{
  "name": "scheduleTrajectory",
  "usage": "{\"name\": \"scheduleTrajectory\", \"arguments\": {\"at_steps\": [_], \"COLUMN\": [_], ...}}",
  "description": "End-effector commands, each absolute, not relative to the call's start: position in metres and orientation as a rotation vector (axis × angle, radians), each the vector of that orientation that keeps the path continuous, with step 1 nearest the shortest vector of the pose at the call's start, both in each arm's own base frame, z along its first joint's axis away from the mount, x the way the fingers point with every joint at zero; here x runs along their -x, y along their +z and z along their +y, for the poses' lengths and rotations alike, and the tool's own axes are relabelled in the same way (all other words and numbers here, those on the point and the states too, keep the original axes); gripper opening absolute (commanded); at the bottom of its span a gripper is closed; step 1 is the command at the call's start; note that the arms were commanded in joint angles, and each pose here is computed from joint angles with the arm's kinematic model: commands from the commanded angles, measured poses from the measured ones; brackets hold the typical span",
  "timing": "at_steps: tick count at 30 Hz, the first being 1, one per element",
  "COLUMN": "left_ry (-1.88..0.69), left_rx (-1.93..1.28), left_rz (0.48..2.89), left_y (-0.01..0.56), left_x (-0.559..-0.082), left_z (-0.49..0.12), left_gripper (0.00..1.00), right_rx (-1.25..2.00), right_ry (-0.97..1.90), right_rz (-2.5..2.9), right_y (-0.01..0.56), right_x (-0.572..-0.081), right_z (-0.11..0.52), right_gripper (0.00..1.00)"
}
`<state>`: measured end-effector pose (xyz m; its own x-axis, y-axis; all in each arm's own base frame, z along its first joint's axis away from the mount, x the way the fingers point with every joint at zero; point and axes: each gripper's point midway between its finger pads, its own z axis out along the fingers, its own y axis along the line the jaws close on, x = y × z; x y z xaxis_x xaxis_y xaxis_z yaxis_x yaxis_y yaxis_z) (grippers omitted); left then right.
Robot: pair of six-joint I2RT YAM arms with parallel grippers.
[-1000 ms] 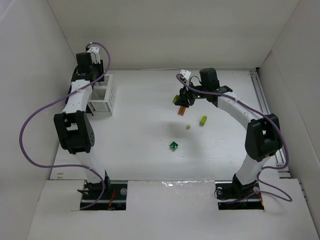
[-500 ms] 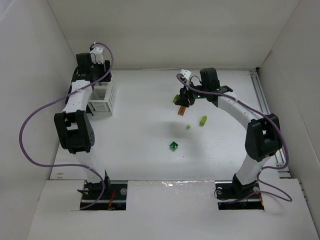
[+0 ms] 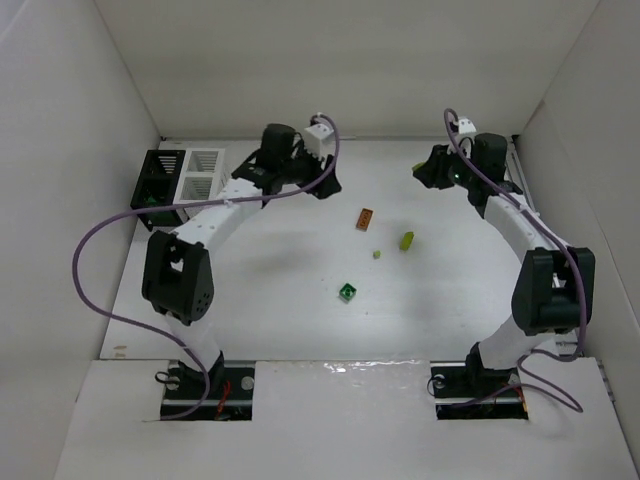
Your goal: Sort the legos into containers by color
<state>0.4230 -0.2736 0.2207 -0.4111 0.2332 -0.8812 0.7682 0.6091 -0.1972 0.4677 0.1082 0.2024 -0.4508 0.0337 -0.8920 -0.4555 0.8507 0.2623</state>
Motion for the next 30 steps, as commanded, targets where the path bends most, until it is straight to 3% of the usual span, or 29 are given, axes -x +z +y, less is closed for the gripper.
{"name": "scheduleTrajectory", "arguments": {"at_steps": [1,6,8,13,25,30], "left_ry": [-0.738,-0.723,-0.724,-0.651,-0.399,-0.445], "left_rx": [-0.688,-0.723,-0.736,-0.737,-0.640,-0.669], "left_rz": [1.980,2.049,2.160,2.142,2.239,2.251], "left_y": [0.210,0.186,0.149,0.140,0.090,0.082], "left_x": [-0.430,-0.432,-0.426,-0.438,-0.448,-0.444], "left_z": [-0.302,-0.356,-0.371,-0.398,-0.387,-0.394], "left_gripper": [0.51,0.56,0.54,0.57,0.62,0.63], "right_rx": [0.173,0.142,0.135,0.126,0.119,0.126], "right_ry": [0.552,0.542,0.533,0.528,0.535,0.544], "right_rz": [1.859,1.852,1.851,1.844,1.834,1.834], "right_y": [0.244,0.247,0.247,0.247,0.250,0.250], "right_x": [-0.471,-0.454,-0.450,-0.436,-0.429,-0.428], "right_z": [0.095,0.081,0.080,0.073,0.062,0.064], "right_gripper": [0.00,0.00,0.00,0.00,0.00,0.00]}}
